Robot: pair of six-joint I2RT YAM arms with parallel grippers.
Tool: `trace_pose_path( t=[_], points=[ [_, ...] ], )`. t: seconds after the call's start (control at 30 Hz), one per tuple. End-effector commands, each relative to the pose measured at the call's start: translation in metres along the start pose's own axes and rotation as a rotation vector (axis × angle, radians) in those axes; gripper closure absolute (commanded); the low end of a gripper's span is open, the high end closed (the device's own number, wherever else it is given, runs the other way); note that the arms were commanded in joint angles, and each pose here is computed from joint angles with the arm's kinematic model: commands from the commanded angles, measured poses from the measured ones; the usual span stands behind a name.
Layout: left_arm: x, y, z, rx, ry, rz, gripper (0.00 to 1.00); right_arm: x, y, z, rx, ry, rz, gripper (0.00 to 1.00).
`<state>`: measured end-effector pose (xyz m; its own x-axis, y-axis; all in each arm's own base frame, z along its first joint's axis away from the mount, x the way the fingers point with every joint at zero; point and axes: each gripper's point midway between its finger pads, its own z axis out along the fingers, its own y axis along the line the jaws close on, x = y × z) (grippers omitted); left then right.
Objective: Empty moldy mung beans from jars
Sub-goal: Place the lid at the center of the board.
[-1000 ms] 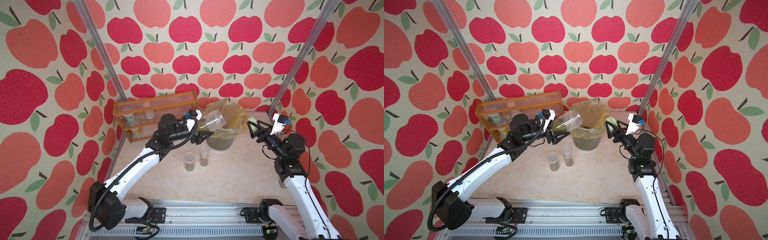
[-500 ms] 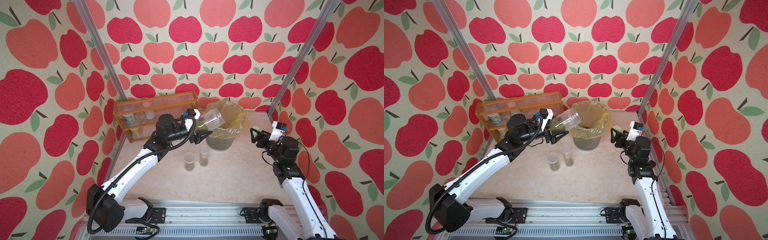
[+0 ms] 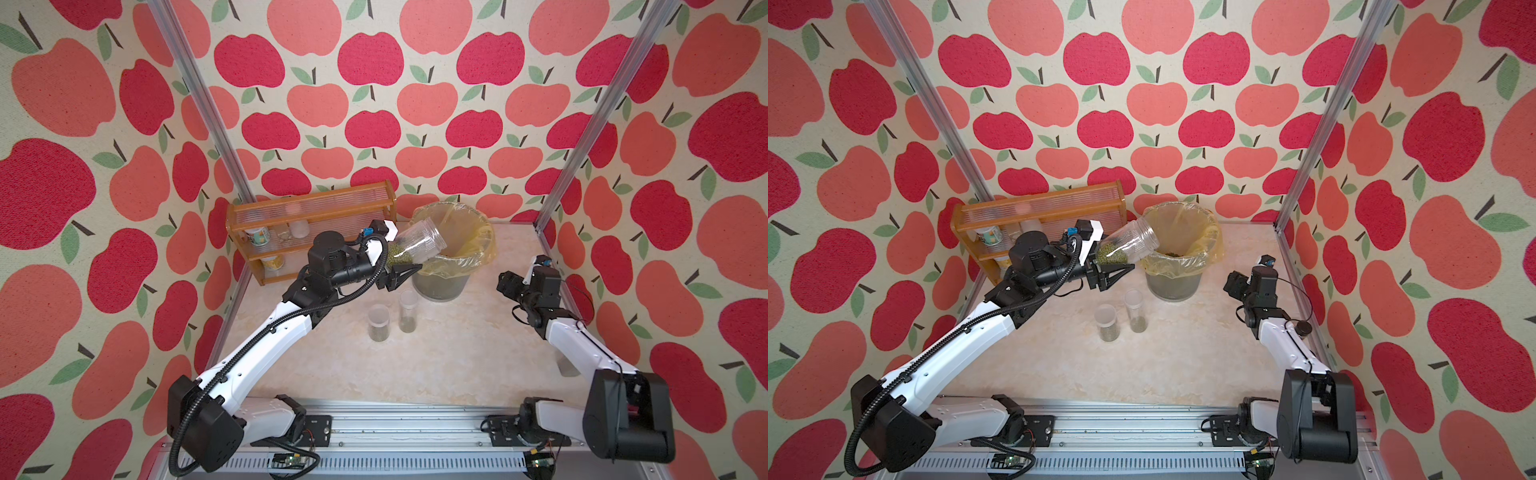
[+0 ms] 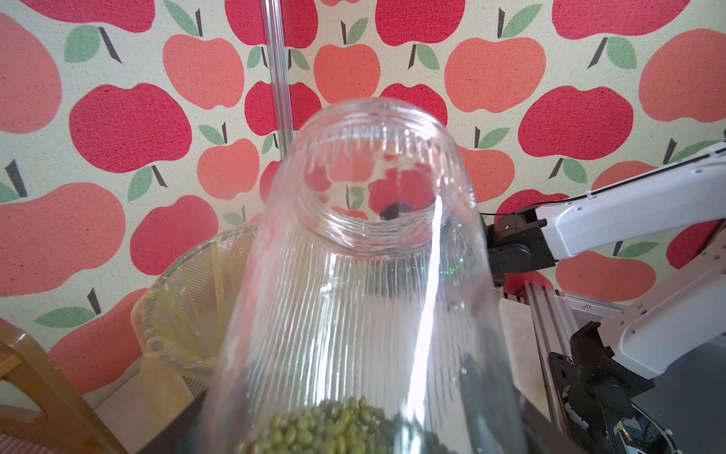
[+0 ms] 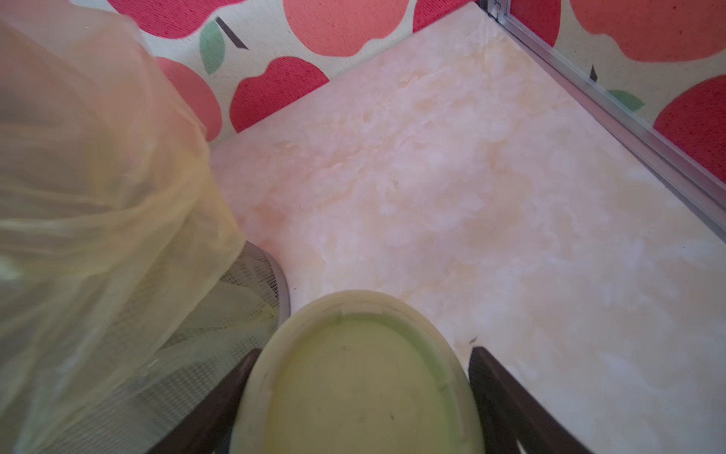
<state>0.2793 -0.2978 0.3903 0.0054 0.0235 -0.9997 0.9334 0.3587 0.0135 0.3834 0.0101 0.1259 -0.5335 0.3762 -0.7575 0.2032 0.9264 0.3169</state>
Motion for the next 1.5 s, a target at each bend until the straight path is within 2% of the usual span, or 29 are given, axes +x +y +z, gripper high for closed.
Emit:
trace_pose_path(
  t=[0.0, 0.3, 0.4, 0.53, 0.77, 0.9, 1.07, 1.17, 1.23, 1.37, 1.47],
  points=[
    [-0.033, -0.005, -0.011, -0.016, -0.095, 0.079, 0.7, -0.016, -0.011, 0.017, 0.063, -0.058, 0.04, 0.28],
    [-0.033, -0.005, -0.014, -0.025, -0.089, 0.075, 0.7, -0.014, -0.03, 0.054, 0.171, -0.026, 0.057, 0.23],
    [-0.033, -0.006, -0.013, -0.02, -0.082, 0.068, 0.7, -0.017, -0.032, 0.061, 0.195, -0.001, 0.054, 0.09],
    [-0.03, -0.005, -0.012, -0.019, -0.076, 0.059, 0.7, -0.022, -0.023, 0.065, 0.149, -0.018, 0.036, 0.01],
    [-0.027, -0.001, -0.009, -0.022, -0.07, 0.045, 0.7, -0.017, -0.02, 0.051, 0.129, -0.01, 0.019, 0.01],
    [-0.025, 0.002, -0.005, -0.031, -0.062, 0.041, 0.7, -0.012, -0.004, 0.016, 0.07, -0.021, 0.028, 0.01],
    [-0.025, 0.005, 0.001, -0.021, -0.05, 0.035, 0.7, -0.03, 0.025, -0.045, 0.021, -0.084, -0.054, 0.02],
    [-0.025, 0.006, 0.004, -0.016, -0.046, 0.032, 0.7, -0.048, 0.038, -0.085, 0.003, -0.159, -0.118, 0.05],
    [-0.025, 0.007, 0.007, -0.02, -0.047, 0.032, 0.69, -0.067, 0.045, -0.115, 0.013, -0.258, -0.155, 0.07],
    [-0.026, 0.012, 0.016, -0.012, -0.03, 0.028, 0.69, -0.098, 0.086, -0.162, -0.204, -0.365, -0.108, 0.04],
    [-0.031, 0.01, 0.022, 0.007, -0.026, 0.028, 0.69, -0.113, 0.126, -0.193, -0.453, -0.393, -0.018, 0.01]
  ],
)
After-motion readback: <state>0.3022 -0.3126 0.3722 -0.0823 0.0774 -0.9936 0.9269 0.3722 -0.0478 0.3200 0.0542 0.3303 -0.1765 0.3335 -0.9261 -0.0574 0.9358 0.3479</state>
